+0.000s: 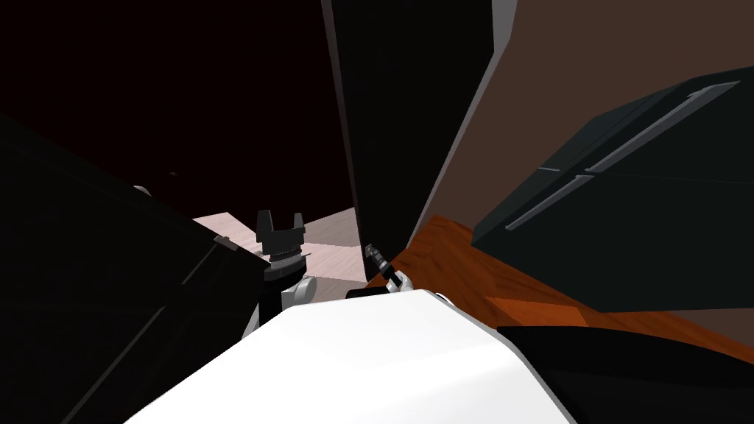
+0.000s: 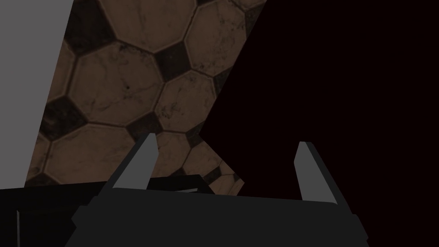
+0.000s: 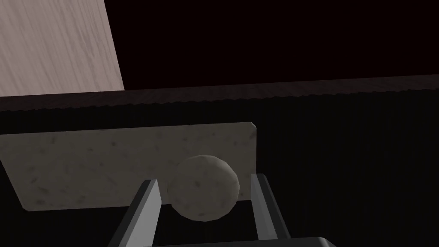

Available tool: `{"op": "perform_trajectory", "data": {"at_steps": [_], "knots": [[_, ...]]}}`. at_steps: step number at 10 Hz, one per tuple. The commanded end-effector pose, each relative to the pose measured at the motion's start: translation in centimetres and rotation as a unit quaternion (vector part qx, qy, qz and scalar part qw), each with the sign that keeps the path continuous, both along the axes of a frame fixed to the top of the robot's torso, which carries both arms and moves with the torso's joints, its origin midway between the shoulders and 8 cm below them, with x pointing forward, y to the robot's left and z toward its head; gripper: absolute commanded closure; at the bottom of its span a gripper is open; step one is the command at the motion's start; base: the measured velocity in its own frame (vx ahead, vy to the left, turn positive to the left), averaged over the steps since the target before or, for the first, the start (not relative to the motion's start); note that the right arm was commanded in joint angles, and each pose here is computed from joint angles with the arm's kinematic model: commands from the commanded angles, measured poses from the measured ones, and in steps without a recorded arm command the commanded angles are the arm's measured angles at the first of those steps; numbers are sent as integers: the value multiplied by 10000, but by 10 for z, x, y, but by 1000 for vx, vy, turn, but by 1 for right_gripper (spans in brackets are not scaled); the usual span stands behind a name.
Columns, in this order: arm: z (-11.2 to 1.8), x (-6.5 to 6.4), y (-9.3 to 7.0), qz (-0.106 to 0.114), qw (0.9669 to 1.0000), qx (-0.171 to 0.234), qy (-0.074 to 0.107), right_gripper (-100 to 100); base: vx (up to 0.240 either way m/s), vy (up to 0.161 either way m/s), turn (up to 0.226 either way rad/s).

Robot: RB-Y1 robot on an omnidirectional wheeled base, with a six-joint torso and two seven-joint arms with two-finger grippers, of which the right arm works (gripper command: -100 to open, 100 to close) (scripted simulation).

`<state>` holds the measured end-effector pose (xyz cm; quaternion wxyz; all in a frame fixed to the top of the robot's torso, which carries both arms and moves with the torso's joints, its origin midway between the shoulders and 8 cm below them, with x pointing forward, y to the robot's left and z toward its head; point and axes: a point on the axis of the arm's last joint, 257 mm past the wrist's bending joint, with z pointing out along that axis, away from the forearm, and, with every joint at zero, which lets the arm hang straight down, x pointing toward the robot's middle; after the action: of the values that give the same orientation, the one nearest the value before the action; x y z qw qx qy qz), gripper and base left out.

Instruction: Push the door open

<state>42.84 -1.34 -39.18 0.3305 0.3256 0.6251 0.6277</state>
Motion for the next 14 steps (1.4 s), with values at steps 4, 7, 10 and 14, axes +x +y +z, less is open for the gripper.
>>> {"op": "perform_trajectory", "data": {"at_steps": [4, 7, 10, 14], "knots": [[0, 0, -1, -3, 10000, -6, 6, 100, -16, -10, 3], [-3, 5, -13, -134, 9999, -63, 18, 100, 67, 68, -18], [-4, 12, -28, -303, 9995, -105, 6, 100, 127, 118, -23], [-4, 22, -50, -575, 9982, -153, -12, 100, 134, 143, -41]]}}
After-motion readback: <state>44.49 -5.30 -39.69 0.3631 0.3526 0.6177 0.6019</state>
